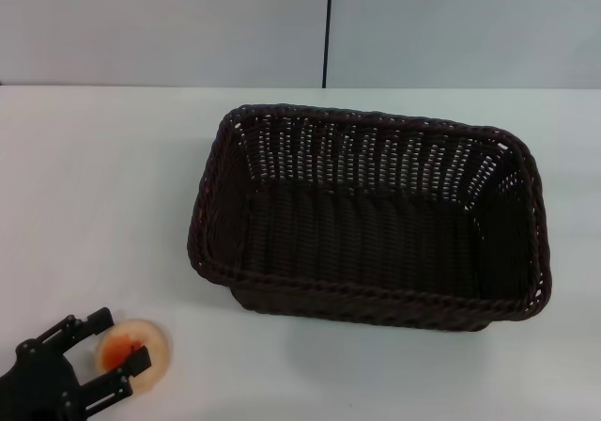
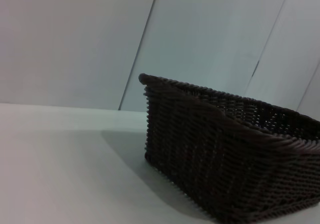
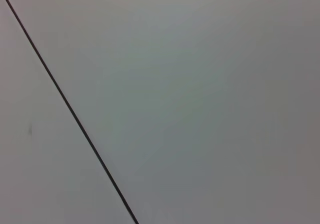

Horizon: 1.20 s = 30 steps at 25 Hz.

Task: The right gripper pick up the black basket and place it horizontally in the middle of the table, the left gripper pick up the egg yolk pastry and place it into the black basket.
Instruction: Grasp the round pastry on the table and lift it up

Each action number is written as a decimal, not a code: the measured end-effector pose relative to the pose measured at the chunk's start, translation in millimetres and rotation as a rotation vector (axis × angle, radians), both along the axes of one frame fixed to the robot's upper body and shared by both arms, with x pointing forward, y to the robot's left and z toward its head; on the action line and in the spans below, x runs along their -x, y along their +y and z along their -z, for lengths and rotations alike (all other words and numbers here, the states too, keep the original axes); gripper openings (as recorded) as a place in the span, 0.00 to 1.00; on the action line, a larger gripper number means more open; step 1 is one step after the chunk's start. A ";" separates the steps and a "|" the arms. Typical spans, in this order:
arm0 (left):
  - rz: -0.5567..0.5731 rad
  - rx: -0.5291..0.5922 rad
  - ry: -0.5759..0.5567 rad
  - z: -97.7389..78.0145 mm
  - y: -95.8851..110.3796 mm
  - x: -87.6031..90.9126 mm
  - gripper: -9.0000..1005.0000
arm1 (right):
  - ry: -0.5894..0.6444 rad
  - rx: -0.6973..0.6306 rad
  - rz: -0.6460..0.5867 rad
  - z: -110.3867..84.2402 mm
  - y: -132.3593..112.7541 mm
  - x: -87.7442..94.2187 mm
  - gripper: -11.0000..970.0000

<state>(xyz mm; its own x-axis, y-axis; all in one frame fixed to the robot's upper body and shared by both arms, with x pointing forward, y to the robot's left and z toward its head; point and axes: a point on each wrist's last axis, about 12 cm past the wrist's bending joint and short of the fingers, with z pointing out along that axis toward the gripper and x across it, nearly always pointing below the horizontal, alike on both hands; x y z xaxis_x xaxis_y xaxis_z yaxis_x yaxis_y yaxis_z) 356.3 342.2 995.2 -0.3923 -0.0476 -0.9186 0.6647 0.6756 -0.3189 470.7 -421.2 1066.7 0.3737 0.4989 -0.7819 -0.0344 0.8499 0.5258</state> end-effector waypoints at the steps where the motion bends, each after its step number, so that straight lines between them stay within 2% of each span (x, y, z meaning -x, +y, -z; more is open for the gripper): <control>1: 0.003 0.002 0.004 0.7 -1.0 0.4 0.77 | 0.001 -0.001 0.001 0.2 -0.1 0.1 0.42; 16: 0.032 -0.025 0.034 5.7 -4.6 -1.8 0.77 | 0.006 -0.019 0.013 3.6 0.5 2.9 0.42; 26: 0.030 -0.030 0.036 6.2 -4.4 -2.5 0.36 | 0.007 -0.019 0.013 3.6 0.5 2.6 0.42; 30: 0.027 -0.019 0.027 4.5 -4.3 -2.7 0.32 | 0.012 -0.021 0.015 4.0 0.4 1.7 0.42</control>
